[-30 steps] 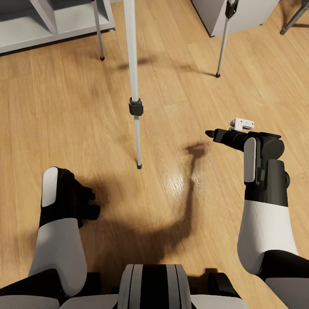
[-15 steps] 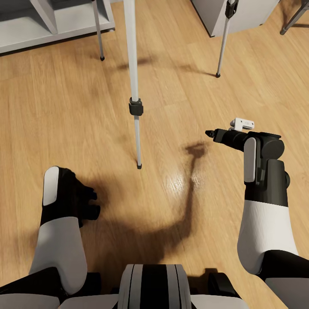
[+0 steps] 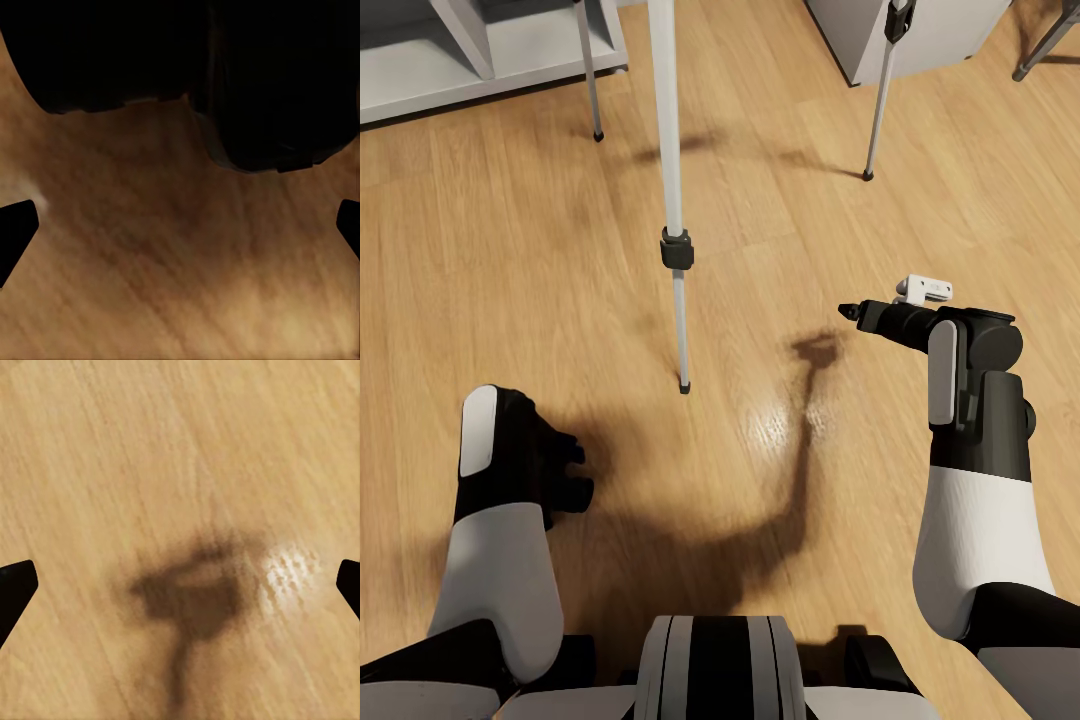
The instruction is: Attach the digital camera to the camera tripod in the bedroom.
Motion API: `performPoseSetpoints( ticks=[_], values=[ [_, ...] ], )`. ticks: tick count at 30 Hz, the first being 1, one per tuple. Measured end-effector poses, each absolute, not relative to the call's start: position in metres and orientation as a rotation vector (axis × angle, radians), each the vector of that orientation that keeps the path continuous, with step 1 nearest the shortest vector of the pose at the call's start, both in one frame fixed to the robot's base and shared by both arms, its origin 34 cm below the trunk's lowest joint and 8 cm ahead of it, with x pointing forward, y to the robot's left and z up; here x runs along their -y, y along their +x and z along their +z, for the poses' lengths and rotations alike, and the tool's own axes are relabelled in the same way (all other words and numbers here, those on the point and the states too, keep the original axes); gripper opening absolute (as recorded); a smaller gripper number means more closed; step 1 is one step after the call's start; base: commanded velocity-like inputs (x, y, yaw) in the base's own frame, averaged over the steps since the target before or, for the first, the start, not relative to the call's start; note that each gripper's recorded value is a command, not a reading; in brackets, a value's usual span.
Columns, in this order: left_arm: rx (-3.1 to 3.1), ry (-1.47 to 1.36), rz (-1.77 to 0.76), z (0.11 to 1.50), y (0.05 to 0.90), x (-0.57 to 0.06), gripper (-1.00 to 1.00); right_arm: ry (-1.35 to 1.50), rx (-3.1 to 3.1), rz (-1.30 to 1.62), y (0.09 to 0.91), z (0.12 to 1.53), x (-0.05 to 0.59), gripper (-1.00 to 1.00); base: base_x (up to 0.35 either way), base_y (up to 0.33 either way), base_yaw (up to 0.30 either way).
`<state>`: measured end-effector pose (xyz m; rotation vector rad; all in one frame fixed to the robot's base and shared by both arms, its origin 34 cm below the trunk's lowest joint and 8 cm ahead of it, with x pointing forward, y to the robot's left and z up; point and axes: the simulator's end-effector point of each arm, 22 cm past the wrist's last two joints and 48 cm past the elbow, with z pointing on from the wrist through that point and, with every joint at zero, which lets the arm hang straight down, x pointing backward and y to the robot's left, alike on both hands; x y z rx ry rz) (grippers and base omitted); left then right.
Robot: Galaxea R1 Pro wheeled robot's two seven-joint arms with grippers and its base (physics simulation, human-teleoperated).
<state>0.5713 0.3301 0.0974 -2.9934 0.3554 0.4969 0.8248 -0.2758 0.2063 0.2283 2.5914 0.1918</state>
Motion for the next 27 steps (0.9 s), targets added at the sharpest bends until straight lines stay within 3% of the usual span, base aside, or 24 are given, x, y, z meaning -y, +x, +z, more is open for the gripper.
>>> performPoseSetpoints(
  ticks=[27],
  values=[
    [-0.338, -2.976, 0.476, 0.102, 0.583, -0.34, 1.0, 0.228, -2.591, 0.191, 0.825, 0.206, 0.276, 1.0, 0.0, 0.0, 0.0]
  ],
)
